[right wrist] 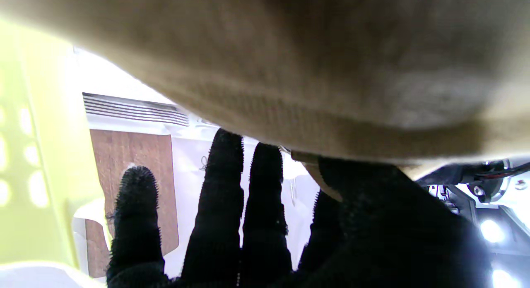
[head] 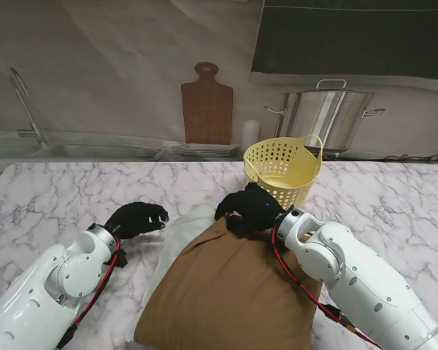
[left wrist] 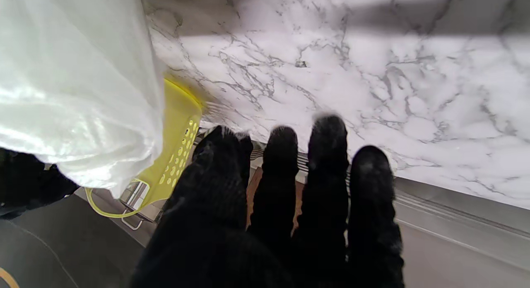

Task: Remove the pillowcase from the pillow and put it in the laundry basket

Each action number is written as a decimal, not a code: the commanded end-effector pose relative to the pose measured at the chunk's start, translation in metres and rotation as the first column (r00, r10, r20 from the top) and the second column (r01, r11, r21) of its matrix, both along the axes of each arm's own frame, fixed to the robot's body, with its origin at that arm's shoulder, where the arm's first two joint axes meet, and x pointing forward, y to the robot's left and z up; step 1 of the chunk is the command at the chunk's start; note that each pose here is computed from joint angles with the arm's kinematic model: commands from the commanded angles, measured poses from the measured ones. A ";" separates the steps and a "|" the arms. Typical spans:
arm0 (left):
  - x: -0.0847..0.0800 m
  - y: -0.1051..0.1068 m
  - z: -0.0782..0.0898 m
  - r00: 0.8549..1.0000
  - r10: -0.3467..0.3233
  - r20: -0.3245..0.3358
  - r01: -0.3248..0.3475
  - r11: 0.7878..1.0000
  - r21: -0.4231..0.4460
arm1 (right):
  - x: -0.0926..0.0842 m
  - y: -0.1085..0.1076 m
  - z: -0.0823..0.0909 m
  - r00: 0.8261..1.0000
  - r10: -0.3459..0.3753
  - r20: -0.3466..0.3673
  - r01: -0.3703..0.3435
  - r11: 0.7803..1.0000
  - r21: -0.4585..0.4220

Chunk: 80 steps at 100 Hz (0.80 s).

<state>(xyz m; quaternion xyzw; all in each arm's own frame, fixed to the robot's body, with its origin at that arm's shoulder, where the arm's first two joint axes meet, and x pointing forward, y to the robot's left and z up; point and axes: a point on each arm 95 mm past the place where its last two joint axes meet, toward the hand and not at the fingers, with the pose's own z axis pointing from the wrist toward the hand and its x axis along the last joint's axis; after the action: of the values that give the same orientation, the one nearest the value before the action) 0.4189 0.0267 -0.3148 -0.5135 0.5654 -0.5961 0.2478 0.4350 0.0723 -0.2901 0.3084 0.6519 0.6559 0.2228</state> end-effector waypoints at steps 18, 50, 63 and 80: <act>-0.007 -0.003 0.007 0.995 -0.098 0.001 0.098 0.995 0.015 | 0.001 0.001 -0.011 1.000 -0.007 -0.019 0.007 1.000 0.012; -0.022 -0.004 0.015 0.982 -0.189 0.017 0.189 0.981 -0.037 | 0.014 0.001 -0.015 0.999 -0.018 -0.040 0.019 1.000 0.022; -0.025 -0.005 0.011 0.978 -0.210 -0.017 0.209 0.977 -0.038 | 0.018 -0.003 -0.014 0.997 -0.050 -0.051 0.052 0.998 0.034; -0.026 -0.010 0.001 0.971 -0.227 -0.079 0.224 0.974 -0.043 | 0.015 -0.013 -0.007 0.994 -0.093 -0.061 0.098 0.991 0.088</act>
<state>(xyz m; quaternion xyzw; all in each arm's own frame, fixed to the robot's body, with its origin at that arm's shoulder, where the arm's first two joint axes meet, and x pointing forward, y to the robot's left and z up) 0.3942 0.0194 -0.3053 -0.4669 0.6102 -0.6207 0.1562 0.4551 0.0607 -0.2977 0.3626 0.6173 0.6618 0.2224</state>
